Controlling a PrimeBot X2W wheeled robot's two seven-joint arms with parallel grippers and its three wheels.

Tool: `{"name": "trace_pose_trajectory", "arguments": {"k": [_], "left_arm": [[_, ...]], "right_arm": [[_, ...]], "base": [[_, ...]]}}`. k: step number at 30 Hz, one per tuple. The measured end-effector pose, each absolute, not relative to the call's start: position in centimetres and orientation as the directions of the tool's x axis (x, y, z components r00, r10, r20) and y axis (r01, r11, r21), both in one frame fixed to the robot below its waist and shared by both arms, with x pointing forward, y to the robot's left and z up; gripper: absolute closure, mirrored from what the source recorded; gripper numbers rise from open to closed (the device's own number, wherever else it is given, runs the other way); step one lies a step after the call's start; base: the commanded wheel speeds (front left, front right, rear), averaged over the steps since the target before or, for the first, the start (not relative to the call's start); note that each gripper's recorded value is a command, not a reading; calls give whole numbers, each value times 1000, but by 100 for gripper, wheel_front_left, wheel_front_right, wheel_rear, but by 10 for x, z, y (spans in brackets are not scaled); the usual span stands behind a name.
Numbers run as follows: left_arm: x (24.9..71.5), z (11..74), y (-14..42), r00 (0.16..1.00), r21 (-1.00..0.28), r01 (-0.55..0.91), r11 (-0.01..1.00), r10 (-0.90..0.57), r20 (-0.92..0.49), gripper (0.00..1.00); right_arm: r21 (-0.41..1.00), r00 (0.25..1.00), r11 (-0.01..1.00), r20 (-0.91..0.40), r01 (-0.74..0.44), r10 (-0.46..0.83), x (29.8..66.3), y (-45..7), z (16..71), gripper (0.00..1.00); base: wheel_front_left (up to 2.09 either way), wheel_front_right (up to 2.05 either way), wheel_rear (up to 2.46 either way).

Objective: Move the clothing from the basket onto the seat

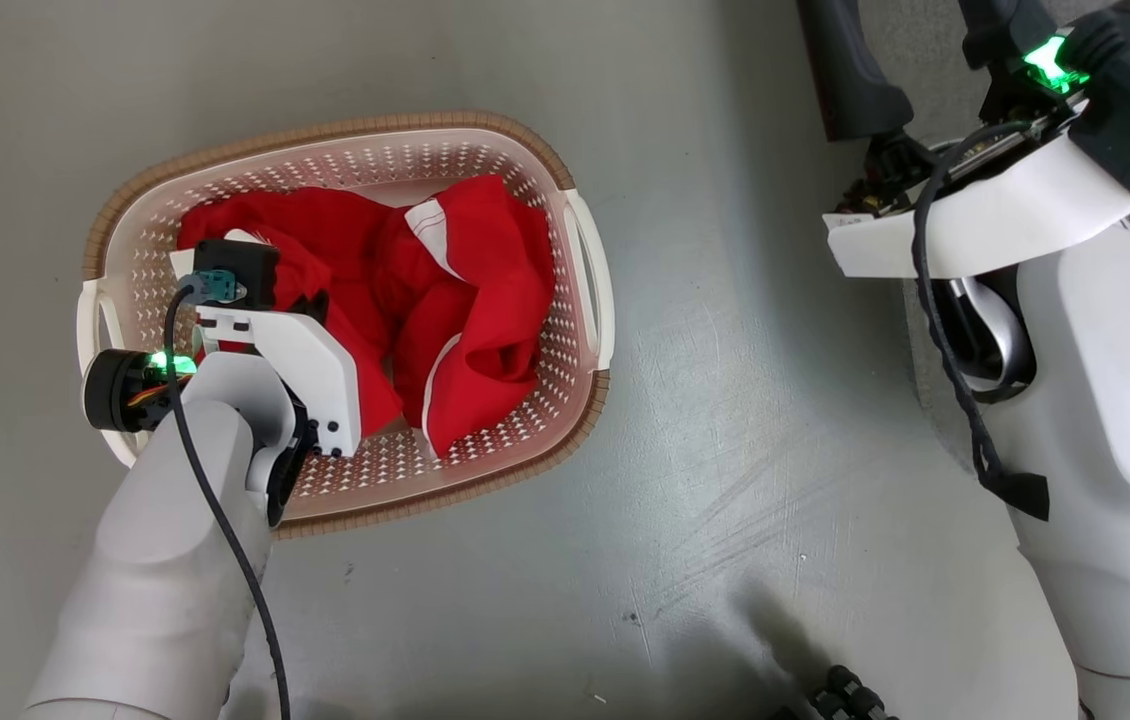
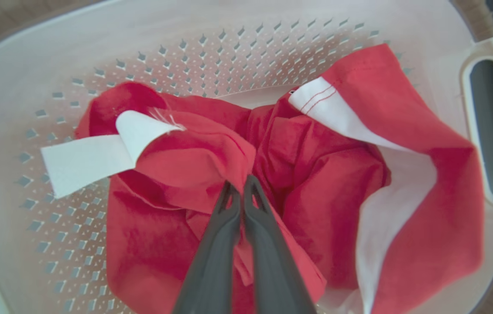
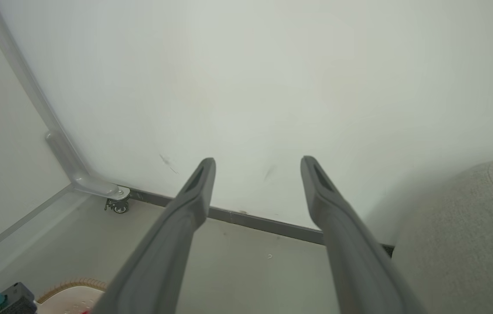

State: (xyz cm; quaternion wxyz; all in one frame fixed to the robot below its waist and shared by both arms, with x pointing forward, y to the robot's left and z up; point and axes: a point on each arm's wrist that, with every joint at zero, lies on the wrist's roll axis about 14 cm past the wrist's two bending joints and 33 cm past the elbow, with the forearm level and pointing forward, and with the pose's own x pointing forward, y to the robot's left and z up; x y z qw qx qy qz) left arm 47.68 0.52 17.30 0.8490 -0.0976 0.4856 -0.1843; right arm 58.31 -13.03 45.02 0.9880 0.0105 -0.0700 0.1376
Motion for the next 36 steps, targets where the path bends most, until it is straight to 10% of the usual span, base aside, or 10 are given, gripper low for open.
{"name": "trace_pose_trajectory", "arguments": {"k": [36], "left_arm": [[498, 237, 31, 681, -393, 170, 904, -396, -615, 100]], "right_arm": [[-25, 932, 949, 179, -314, 314, 583, -115, 478, 0]], "base": [[0, 0, 0]]}}
